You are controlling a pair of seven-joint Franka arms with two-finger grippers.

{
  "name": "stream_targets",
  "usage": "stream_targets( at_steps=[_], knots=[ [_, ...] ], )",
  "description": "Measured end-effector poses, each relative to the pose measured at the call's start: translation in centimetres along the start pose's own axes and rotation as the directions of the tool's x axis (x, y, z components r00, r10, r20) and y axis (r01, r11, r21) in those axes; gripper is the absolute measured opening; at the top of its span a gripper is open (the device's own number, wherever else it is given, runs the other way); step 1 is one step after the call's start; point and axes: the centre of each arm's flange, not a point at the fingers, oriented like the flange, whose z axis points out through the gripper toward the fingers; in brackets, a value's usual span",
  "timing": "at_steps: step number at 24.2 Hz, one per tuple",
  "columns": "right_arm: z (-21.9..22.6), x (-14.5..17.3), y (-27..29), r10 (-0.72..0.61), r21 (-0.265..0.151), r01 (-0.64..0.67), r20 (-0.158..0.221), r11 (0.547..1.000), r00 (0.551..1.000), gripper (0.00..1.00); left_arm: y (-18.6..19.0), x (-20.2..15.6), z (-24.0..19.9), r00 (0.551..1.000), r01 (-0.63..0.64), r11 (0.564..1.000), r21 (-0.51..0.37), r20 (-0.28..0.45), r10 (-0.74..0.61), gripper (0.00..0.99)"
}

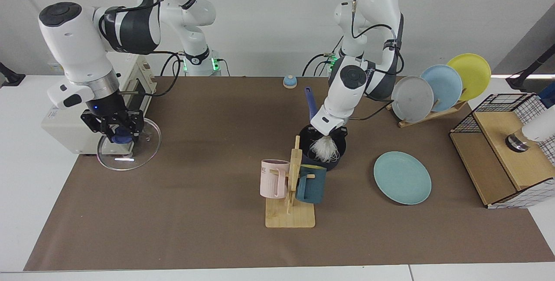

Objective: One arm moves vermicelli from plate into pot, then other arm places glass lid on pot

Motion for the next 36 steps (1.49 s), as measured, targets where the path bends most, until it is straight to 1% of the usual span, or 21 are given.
stream_targets(
  at_steps=[4, 5, 7, 8, 9, 10, 11, 13, 14, 17, 20, 22, 25, 28, 30, 32, 34, 36],
  knots=[
    [0.3, -0.2, -0.1, -0.004, 0.001, 0.004, 0.008, 1.0, 1.0, 0.61, -0.2, -0.3, 0.9, 1.0, 0.001, 1.0, -0.005, -0.013, -0.001, 0.379],
    [0.3, -0.2, -0.2, -0.006, 0.001, 0.006, 0.008, 1.0, 1.0, 0.61, -0.3, -0.2, 0.8, 1.0, 0.002, 1.0, -0.005, -0.016, -0.003, 0.401],
    [0.1, -0.3, -0.6, -0.012, 0.003, 0.012, 0.005, 1.0, 1.0, 0.61, -0.5, 0.0, 0.7, 1.0, 0.007, 1.0, -0.008, -0.025, -0.007, 0.529],
    [-0.1, -0.3, -0.9, -0.017, 0.004, 0.017, 0.006, 1.0, 1.0, 0.61, -0.6, 0.1, 0.5, 1.0, 0.009, 1.0, -0.008, -0.03, -0.01, 0.577],
    [-0.3, -0.4, -1.3, -0.023, 0.006, 0.023, 0.01, 1.0, 1.0, 0.61, -0.8, 0.3, 0.2, 0.999, 0.012, 1.0, -0.009, -0.037, -0.012, 0.652],
    [-0.4, -0.6, -1.8, -0.03, 0.007, 0.03, 0.017, 1.0, 0.999, 0.61, -0.9, 0.5, -0.3, 0.999, 0.016, 1.0, -0.01, -0.045, -0.016, 0.758],
    [-0.6, -0.7, -2.3, -0.038, 0.009, 0.037, 0.02, 0.999, 0.999, 0.61, -1.1, 0.7, -0.9, 0.998, 0.019, 1.0, -0.01, -0.053, -0.02, 0.806],
    [-1.0, -0.8, -3.1, -0.051, 0.011, 0.051, 0.018, 0.999, 0.999, 0.61, -1.7, 1.0, -2.8, 0.997, 0.029, 1.0, -0.007, -0.066, -0.03, 0.96],
    [-1.2, -0.8, -3.5, -0.057, 0.012, 0.057, 0.015, 0.998, 0.998, 0.61, -1.9, 1.1, -4.2, 0.997, 0.034, 0.999, -0.002, -0.068, -0.034, 0.991],
    [-1.9, -0.9, -5.6, -0.064, 0.017, 0.064, 0.01, 0.998, 0.998, 0.61, -2.8, 1.5, -8.8, 0.997, 0.054, 0.998, 0.016, -0.063, -0.052, 0.991],
    [-2.9, -1.6, -10.0, -0.037, 0.026, 0.036, 0.034, 0.999, 0.999, 0.61, -5.0, 2.1, -12.6, 0.997, 0.056, 0.998, 0.033, -0.063, -0.054, 0.991],
    [-3.9, -2.4, -13.9, -0.025, 0.032, 0.023, 0.047, 0.999, 0.999, 0.61, -7.7, 2.7, -14.3, 0.998, 0.028, 0.999, 0.046, -0.056, -0.025, 0.991],
    [-5.2, -3.7, -19.5, -0.036, 0.034, 0.034, 0.049, 0.999, 0.998, 0.61, -14.3, 3.7, -15.4, 0.998, -0.037, 0.997, 0.073, -0.042, 0.04, 0.991],
    [-6.3, -5.4, -25.1, -0.051, -0.001, 0.051, 0.059, 0.999, 0.997, 0.61, -22.0, 4.0, -16.1, 0.994, -0.097, 0.99, 0.101, -0.033, 0.101, 0.991],
    [-6.8, -6.2, -28.4, -0.055, -0.015, 0.056, 0.063, 0.998, 0.996, 0.61, -25.2, 3.9, -16.9, 0.992, -0.112, 0.987, 0.113, -0.04, 0.117, 0.991],
    [-7.1, -6.5, -31.9, -0.057, -0.02, 0.058, 0.059, 0.998, 0.997, 0.61, -26.4, 3.8, -18.4, 0.991, -0.114, 0.986, 0.122, -0.061, 0.122, 0.991],
    [-7.0, -6.4, -35.7, -0.044, -0.025, 0.045, 0.055, 0.999, 0.998, 0.61, -26.0, 3.5, -20.6, 0.989, -0.117, 0.985, 0.124, -0.073, 0.127, 0.991],
    [-6.1, -6.3, -39.1, -0.027, -0.023, 0.029, 0.051, 0.999, 0.998, 0.61, -25.0, 2.6, -22.9, 0.99, -0.112, 0.986, 0.121, -0.068, 0.121, 0.991]
  ],
)
